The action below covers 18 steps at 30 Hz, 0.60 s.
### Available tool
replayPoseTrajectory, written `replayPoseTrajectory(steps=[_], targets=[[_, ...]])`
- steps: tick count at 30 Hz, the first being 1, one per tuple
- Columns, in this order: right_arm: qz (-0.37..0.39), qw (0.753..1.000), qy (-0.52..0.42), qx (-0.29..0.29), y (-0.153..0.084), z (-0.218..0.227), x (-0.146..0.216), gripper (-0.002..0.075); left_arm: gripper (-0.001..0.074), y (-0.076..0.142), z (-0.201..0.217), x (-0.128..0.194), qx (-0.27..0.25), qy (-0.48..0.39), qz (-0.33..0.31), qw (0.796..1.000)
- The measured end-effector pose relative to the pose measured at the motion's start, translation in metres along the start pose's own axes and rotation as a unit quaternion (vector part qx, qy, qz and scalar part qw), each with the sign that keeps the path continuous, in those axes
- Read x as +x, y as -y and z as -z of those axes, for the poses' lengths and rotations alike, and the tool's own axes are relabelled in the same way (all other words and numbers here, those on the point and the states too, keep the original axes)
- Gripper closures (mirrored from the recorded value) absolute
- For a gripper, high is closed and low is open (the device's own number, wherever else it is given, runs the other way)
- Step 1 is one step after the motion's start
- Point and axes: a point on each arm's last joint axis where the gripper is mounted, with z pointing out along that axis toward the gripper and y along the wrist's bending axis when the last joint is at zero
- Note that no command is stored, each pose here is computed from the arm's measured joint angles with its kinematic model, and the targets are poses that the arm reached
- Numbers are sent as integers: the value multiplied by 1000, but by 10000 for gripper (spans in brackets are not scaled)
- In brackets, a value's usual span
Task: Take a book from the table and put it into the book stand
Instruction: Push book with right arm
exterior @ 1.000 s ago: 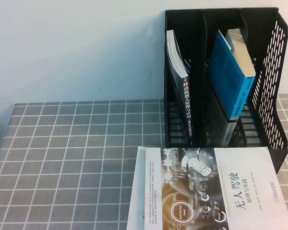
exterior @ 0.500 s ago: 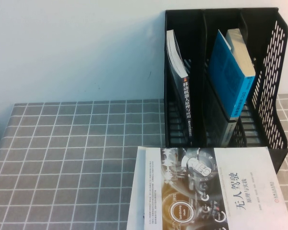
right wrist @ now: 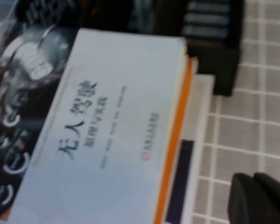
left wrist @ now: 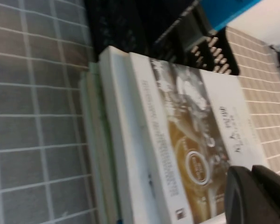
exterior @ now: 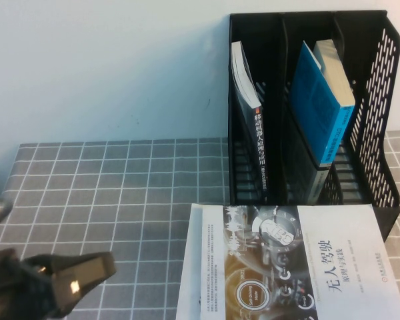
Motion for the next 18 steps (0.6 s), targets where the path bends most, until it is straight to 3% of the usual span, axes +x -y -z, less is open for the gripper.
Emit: replayPoseTrajectory(steps=[4, 13, 18], targets=[[-8, 996, -49, -67, 0, -40, -7, 729, 735, -8, -24, -11, 34, -4, 38, 999], [-42, 987, -110, -110, 11, -105, -2, 729, 735, -15, -37, -12, 44, -24, 53, 997], [-52, 984, -112, -132, 9, -115, -1, 729, 735, -14, -38, -12, 48, -28, 53, 997]])
